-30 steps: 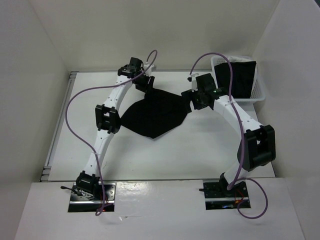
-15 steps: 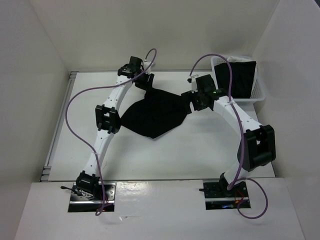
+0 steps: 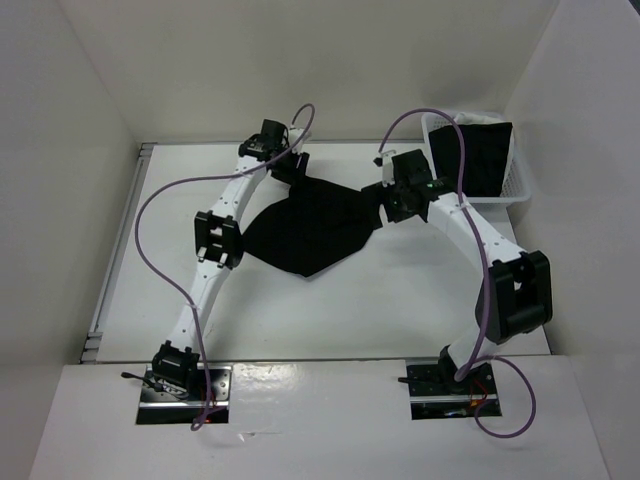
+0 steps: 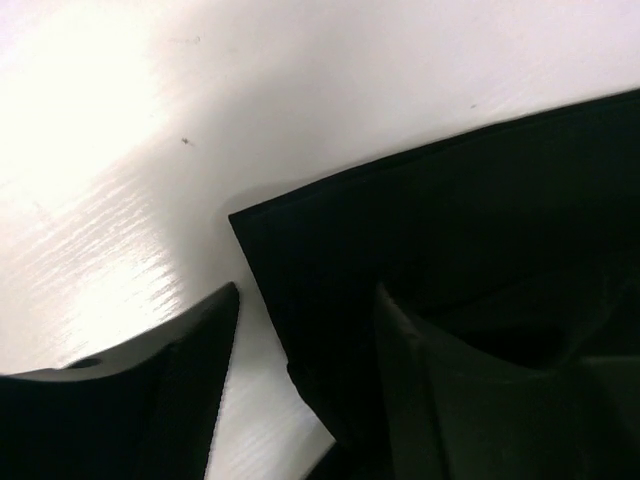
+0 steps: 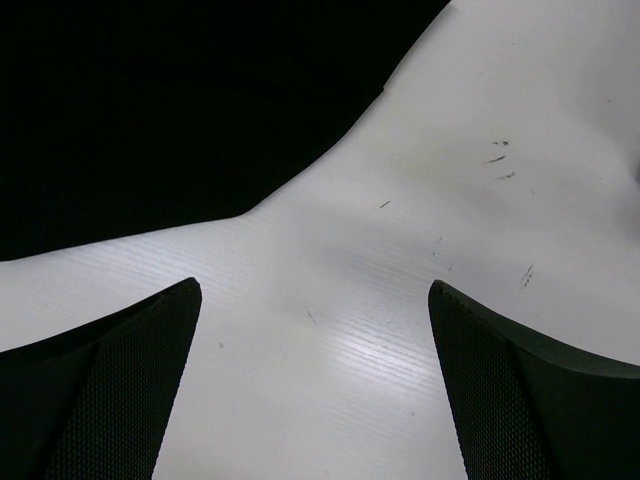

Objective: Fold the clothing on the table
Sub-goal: Flatten the skirt out

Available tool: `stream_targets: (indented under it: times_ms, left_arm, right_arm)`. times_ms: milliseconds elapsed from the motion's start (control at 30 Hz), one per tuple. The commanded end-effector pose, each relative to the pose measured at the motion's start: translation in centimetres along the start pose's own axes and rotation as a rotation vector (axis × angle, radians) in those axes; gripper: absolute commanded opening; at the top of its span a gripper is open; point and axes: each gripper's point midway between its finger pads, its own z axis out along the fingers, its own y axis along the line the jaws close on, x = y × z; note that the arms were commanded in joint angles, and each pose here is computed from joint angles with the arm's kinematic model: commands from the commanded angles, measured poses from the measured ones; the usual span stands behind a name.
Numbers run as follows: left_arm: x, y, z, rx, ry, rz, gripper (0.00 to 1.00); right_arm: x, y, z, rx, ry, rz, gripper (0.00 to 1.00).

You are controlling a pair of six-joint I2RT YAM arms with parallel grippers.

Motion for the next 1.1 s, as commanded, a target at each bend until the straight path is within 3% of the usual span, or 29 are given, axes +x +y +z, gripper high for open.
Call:
stream_targets:
  times_ms: [0, 67, 133, 200, 267, 500, 667, 833, 967, 1067]
  left_arm:
    - [0.0, 0.7, 0.6, -0.016, -0.017, -0.012, 0.61]
    - [0.3, 0.5, 0.8, -0.005, -0.008, -0.015, 0.55]
    - [0.5, 0.5, 0.8, -0.004, 0.001, -0.018, 0.42]
    - [1.4, 0.2, 0.9, 0.011, 0.030, -0.018, 0.18]
    - [2.0, -0.3, 0.5, 0.033, 0.057, -0.030, 0.00]
    - [2.8, -0.2, -4.0, 0.106, 0.126, -0.208, 0.00]
    - [2.0, -0.2, -8.5, 0.074, 0.138, -0.243, 0.00]
    - [-1.6, -0.4, -13.6, -0.004, -0.027, -0.214, 0.00]
    - [2.3, -0.9, -12.8, 0.012, 0.064, -0.253, 0.00]
    - [2.9, -0.9, -13.1, -0.002, 0.061, -0.250, 0.00]
  right_arm:
    - [-2.0, -0.4, -1.6, -0.001, -0.100, -0.001, 0.98]
    - [-2.2, -0.4, -1.9, 0.000, -0.111, -0.002, 0.98]
    - [-2.4, -0.3, -2.3, -0.008, -0.120, -0.003, 0.98]
    - [-2.4, -0.3, -2.3, -0.008, -0.120, -0.003, 0.98]
    - [-2.0, -0.6, -2.1, -0.003, -0.111, 0.005, 0.98]
    - [-1.6, -0.1, 0.3, -0.030, -0.051, 0.046, 0.98]
    - [-0.2, -0.9, 5.5, -0.066, 0.066, 0.192, 0.98]
    - [-2.7, -1.7, 8.7, -0.117, 0.043, 0.259, 0.93]
    - [-5.5, -1.7, 9.9, -0.145, -0.022, 0.261, 0.88]
    - [-7.0, -1.5, 10.8, -0.175, -0.048, 0.265, 0.85]
